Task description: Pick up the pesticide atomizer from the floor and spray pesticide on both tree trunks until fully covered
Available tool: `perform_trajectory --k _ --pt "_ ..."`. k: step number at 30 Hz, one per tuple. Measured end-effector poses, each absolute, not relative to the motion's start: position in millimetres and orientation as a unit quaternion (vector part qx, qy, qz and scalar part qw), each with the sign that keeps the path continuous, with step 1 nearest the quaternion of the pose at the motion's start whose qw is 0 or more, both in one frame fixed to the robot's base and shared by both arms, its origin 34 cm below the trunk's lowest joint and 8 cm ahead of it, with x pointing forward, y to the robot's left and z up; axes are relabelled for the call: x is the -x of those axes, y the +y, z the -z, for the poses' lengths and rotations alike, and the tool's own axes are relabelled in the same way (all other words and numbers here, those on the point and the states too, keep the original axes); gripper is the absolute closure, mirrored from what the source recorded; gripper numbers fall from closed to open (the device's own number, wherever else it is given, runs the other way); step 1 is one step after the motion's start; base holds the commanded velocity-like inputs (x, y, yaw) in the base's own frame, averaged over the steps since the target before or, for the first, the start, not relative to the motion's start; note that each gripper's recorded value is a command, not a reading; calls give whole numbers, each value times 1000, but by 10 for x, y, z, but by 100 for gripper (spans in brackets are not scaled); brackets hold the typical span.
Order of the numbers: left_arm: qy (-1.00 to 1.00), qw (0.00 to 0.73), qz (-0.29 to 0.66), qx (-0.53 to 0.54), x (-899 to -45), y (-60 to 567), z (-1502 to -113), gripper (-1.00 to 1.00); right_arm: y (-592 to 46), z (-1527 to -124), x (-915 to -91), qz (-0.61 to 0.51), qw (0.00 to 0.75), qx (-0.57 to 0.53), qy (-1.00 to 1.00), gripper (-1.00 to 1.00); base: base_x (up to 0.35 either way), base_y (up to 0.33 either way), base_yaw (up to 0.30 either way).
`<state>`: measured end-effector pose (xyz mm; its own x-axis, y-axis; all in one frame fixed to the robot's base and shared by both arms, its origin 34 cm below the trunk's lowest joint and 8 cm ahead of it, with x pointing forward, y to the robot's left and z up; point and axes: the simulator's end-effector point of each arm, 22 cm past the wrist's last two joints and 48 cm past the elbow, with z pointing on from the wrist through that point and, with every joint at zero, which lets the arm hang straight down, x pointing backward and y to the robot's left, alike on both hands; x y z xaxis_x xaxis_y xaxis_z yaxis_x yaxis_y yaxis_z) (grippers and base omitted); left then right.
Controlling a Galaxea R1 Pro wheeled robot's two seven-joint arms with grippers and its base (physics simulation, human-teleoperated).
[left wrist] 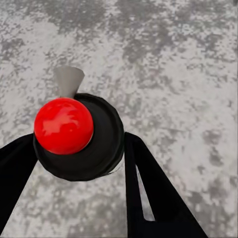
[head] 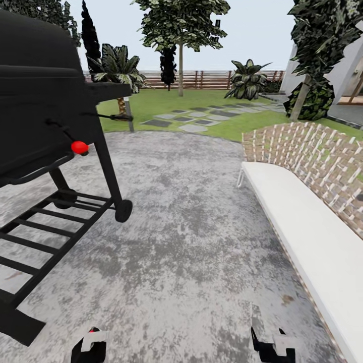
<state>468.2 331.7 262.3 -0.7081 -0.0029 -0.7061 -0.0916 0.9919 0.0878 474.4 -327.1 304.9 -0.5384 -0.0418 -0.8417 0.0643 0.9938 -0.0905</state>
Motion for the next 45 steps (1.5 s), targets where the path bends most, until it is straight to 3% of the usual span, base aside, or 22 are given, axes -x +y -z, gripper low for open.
perform_trajectory --k 11,45 --pt "922 381 -58 26 -4683 3317 -2623 100 -3271 -3049 -4744 55 480 -6 875 -100 334 1 -185" --pt "922 382 -58 26 -4686 3318 -2627 100 -3271 -3052 -4747 55 481 -6 875 -100 336 0 -2"
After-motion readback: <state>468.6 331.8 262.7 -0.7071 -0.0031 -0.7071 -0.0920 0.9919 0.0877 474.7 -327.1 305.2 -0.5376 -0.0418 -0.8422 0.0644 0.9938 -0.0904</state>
